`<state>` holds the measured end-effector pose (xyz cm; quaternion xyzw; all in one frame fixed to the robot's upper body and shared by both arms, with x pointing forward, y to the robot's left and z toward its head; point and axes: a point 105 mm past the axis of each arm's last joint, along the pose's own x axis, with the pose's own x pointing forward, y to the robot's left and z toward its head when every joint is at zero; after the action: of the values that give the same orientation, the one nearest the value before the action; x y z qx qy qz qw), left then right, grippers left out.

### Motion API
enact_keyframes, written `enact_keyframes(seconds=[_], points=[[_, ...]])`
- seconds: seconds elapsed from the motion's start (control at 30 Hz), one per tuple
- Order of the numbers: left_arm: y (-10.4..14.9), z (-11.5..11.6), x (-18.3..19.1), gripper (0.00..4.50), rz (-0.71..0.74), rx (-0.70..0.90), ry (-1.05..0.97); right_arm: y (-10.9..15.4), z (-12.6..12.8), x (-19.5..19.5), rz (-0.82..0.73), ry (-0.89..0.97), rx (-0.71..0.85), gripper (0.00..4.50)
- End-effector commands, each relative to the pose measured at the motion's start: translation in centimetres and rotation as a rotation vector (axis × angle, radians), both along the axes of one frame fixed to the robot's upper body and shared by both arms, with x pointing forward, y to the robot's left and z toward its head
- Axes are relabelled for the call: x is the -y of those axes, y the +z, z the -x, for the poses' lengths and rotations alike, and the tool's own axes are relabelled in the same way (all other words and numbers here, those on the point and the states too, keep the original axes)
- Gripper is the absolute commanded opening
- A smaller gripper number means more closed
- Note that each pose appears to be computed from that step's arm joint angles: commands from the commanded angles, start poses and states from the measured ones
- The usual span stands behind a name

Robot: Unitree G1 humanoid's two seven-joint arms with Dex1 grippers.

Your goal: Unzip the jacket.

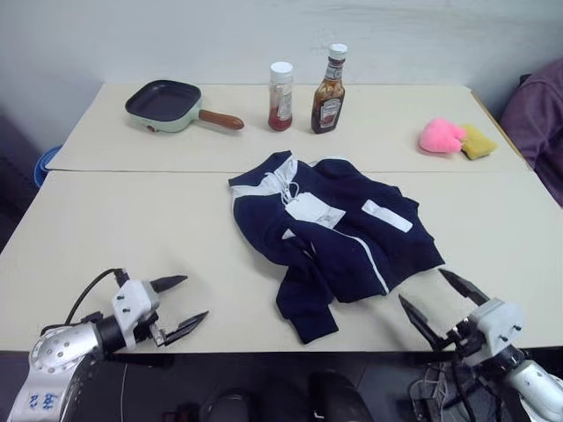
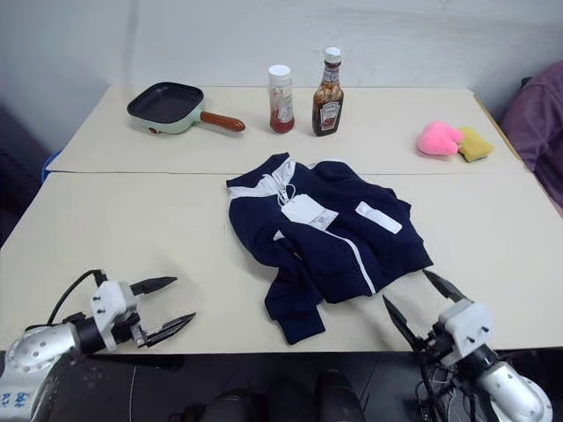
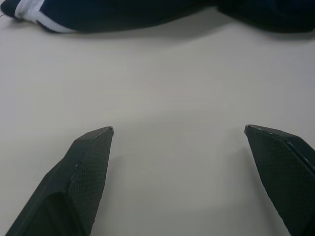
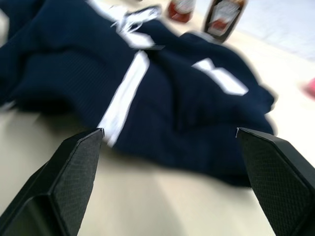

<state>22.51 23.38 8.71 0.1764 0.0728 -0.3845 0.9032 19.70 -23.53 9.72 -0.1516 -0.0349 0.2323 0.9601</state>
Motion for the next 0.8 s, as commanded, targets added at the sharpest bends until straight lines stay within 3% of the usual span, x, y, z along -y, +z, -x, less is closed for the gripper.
enact_keyframes(seconds=[0.03, 0.23, 0.47, 0.67, 0.8], points=[[1.5, 0.1, -0.3, 4.5, 0.01, 0.049, -0.019, 1.2, 0.8, 0.2, 0.008, 0.053, 0.022, 4.47], [2.8, -0.2, 0.0, 4.5, 0.072, 0.022, -0.099, 1.7, 0.9, -0.4, 0.02, 0.108, 0.034, 4.47], [3.5, -1.2, -0.1, 4.5, -0.014, 0.074, -0.195, 2.5, 1.4, -1.8, 0.005, 0.145, 0.043, 4.47], [4.1, -3.6, 1.4, 4.5, -0.06, 0.126, -0.281, 4.6, 0.7, -5.4, -0.018, 0.254, 0.051, 4.47], [4.8, -6.2, 3.7, 4.5, -0.122, 0.184, -0.358, 4.3, -1.4, -7.4, 0.008, 0.246, -0.066, 4.47]])
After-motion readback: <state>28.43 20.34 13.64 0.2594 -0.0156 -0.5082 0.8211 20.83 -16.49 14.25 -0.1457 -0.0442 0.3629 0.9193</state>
